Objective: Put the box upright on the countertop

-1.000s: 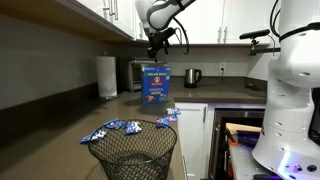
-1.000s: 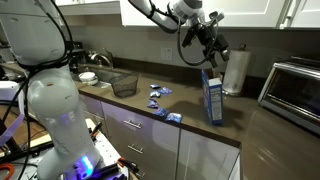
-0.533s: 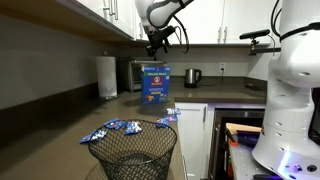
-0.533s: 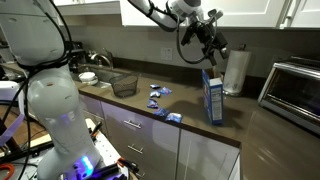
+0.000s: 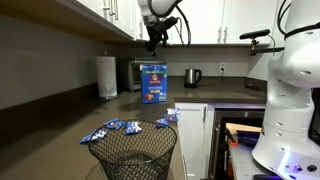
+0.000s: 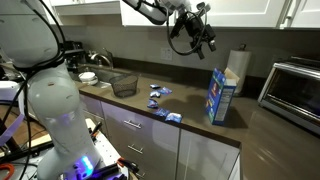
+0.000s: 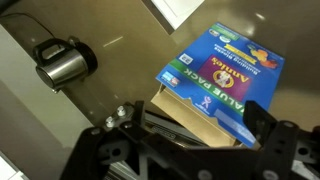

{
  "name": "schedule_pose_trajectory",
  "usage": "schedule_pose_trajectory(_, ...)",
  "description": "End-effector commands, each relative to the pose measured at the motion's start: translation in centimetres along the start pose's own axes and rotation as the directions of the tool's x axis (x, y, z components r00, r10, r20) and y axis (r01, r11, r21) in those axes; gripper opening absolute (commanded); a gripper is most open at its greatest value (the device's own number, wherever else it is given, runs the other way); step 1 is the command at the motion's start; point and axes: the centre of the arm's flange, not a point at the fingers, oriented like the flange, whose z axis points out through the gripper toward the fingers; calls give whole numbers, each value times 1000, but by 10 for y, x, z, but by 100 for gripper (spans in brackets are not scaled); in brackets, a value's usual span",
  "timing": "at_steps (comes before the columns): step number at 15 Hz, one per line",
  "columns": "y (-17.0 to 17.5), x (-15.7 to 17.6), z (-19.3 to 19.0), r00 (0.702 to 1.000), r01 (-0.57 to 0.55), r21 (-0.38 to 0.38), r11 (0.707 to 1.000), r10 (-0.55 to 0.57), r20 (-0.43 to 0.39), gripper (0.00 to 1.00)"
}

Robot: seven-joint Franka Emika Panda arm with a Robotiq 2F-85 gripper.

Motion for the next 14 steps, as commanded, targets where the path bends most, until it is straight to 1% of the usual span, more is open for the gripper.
schedule_pose_trajectory(1, 4, -42, -28, 994, 108, 56, 993, -110, 26, 100)
schedule_pose_trajectory(6, 3, -78, -53, 969, 234, 119, 965, -241, 50, 100)
schedule_pose_trajectory(12, 3, -101, -67, 910, 390, 200, 899, -410, 66, 100)
schedule_pose_trajectory(14, 0, -106, -68, 884, 439, 232, 868, -463, 62, 100)
